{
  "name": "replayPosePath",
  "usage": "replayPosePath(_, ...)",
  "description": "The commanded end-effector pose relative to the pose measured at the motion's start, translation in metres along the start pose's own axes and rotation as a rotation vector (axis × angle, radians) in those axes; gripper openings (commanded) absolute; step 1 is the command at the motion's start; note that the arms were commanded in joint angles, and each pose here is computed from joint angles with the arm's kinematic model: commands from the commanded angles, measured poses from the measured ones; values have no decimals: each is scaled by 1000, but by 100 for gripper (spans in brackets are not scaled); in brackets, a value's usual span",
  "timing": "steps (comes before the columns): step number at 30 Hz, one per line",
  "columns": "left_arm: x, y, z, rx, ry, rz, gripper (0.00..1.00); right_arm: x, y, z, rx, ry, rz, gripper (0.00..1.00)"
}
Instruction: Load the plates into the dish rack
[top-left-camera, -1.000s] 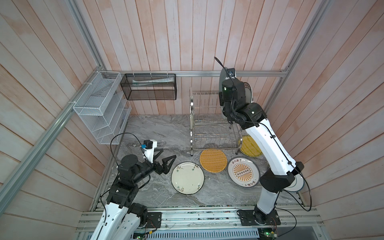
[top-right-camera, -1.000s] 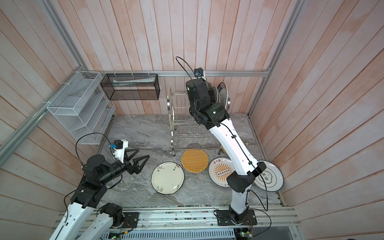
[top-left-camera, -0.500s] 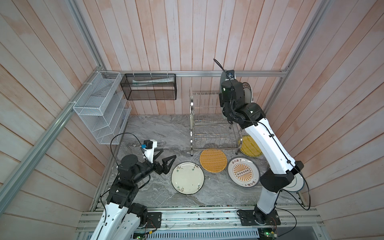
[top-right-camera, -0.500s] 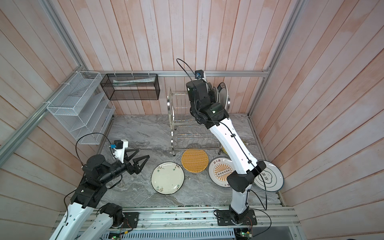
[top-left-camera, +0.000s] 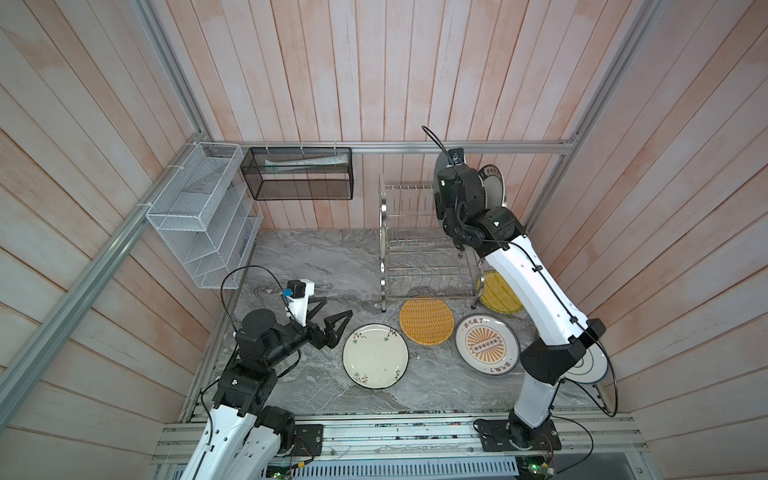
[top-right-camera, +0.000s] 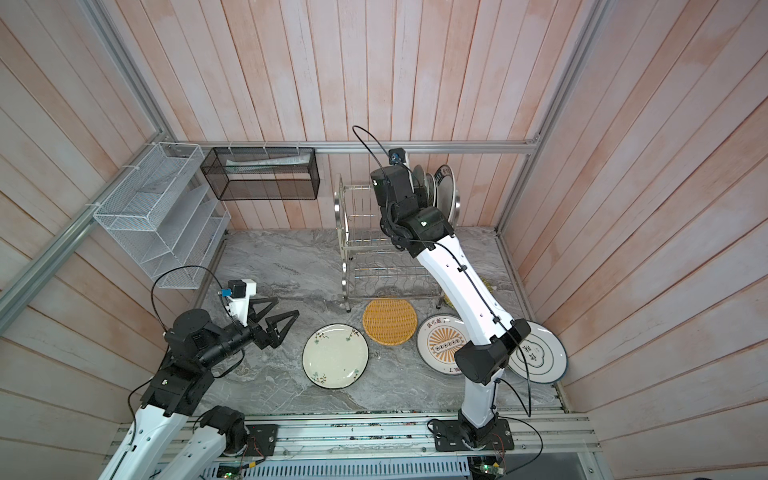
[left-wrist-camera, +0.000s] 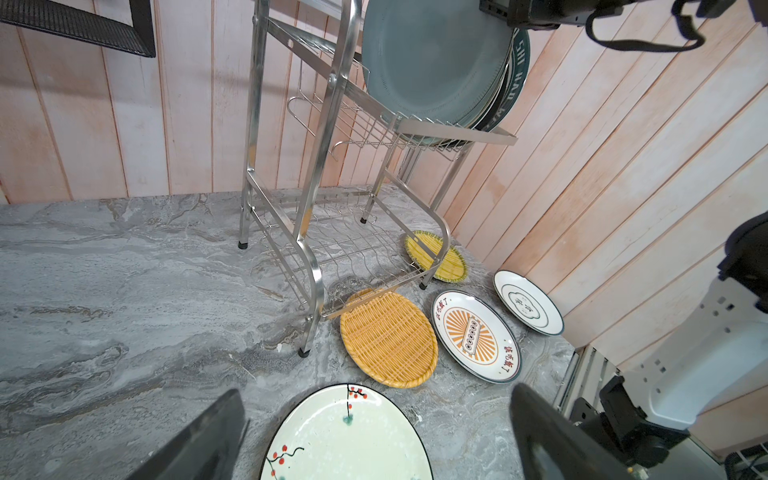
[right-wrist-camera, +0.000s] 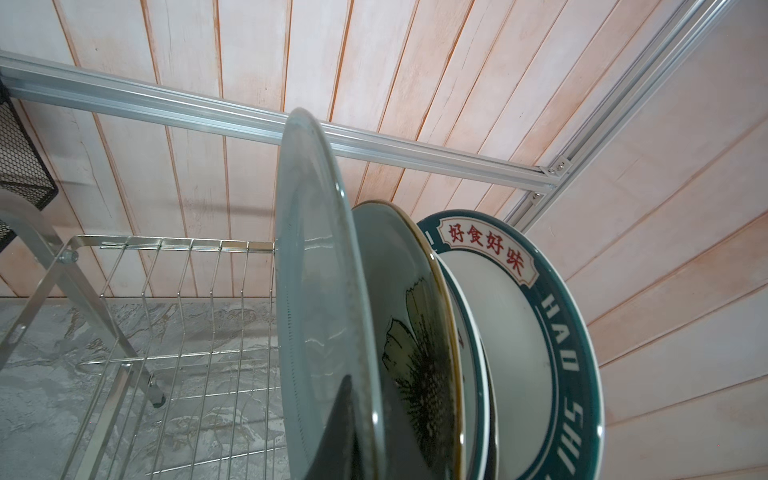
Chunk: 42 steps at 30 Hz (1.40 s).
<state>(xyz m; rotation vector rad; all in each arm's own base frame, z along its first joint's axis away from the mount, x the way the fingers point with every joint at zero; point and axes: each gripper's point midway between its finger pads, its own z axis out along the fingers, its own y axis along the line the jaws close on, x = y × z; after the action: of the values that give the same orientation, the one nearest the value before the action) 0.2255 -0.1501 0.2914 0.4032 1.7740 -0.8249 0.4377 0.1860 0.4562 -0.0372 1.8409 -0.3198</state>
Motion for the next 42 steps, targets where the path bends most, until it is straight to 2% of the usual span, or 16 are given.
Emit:
replayPosePath(1, 5, 2, 0, 0, 8, 2, 100, -26, -15, -10, 10, -74, 130, 0)
replayPosePath(12, 4, 2, 1, 1, 5, 2, 100, -4, -8, -6, 10, -10, 132, 0)
replayPosePath(29, 4, 1, 0, 4, 5, 2, 100, 17, -2, -25, 6, 6, 117, 0)
replayPosePath(38, 4, 2, 0, 2, 7, 1, 100, 14, -1, -27, -4, -5, 108, 8)
replayPosePath(42, 4, 2, 0, 3, 7, 0, 100, 8, 0, -28, -13, -14, 107, 16)
